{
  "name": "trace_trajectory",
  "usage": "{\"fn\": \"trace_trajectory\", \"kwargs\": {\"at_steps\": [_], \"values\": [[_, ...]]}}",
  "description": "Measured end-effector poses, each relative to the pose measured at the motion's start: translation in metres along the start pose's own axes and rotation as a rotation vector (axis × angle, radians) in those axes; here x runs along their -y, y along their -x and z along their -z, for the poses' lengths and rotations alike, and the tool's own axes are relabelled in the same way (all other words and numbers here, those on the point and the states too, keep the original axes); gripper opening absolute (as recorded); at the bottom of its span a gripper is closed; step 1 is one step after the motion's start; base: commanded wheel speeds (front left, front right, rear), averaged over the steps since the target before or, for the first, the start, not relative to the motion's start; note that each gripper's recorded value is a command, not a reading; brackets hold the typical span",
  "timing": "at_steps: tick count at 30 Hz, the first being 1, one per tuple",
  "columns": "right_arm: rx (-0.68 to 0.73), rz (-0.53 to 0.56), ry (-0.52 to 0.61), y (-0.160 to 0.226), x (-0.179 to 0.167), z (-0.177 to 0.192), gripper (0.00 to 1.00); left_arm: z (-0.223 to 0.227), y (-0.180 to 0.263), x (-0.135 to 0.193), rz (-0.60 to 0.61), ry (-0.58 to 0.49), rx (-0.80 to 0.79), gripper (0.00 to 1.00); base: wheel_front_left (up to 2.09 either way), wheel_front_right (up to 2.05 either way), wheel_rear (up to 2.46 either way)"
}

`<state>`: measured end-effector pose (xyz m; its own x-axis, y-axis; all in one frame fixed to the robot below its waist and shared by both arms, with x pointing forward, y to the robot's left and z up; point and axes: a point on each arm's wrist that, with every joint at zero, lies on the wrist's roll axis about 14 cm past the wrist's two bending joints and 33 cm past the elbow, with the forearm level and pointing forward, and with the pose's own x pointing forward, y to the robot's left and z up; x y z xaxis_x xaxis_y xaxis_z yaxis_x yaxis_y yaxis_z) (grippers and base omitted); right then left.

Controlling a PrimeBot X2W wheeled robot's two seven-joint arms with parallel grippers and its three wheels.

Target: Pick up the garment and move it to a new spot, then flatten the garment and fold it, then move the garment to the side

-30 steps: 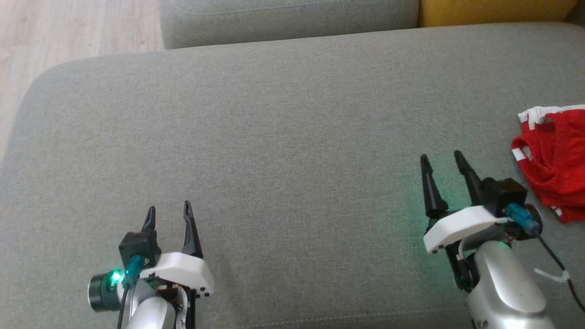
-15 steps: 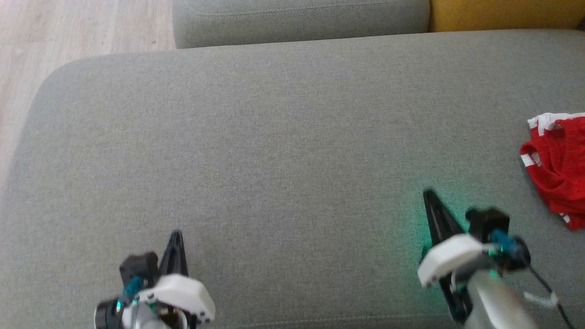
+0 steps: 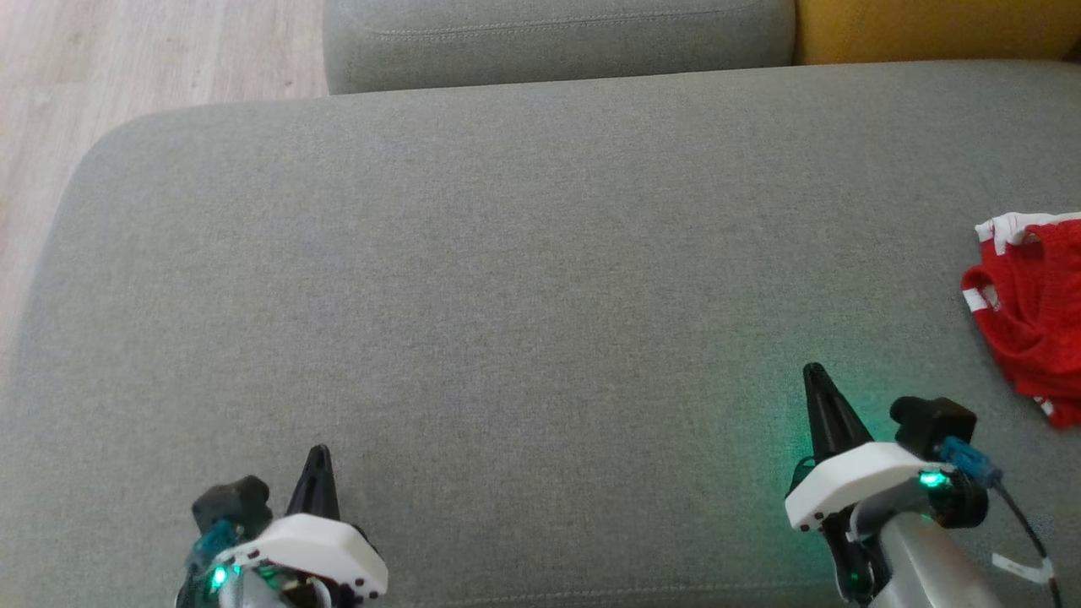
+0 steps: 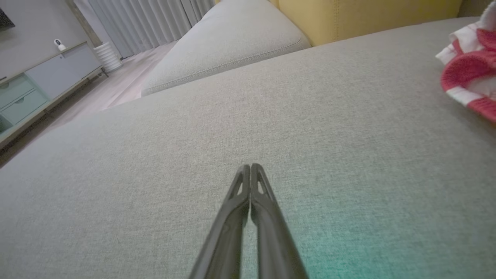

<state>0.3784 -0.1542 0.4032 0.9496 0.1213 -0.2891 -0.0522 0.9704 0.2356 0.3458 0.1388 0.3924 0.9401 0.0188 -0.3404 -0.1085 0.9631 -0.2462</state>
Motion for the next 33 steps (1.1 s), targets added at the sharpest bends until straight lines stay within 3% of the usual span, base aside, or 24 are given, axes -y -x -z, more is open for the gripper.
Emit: {"fn": "trace_trajectory", "kwargs": {"at_steps": [33], "values": [[0.079,0.062,-0.401,0.002,0.014,-0.028,0.00,-0.013,-0.003,-0.010,-0.008,0.397,-0.033,0.00,0.00,0.00,0.00]]}}
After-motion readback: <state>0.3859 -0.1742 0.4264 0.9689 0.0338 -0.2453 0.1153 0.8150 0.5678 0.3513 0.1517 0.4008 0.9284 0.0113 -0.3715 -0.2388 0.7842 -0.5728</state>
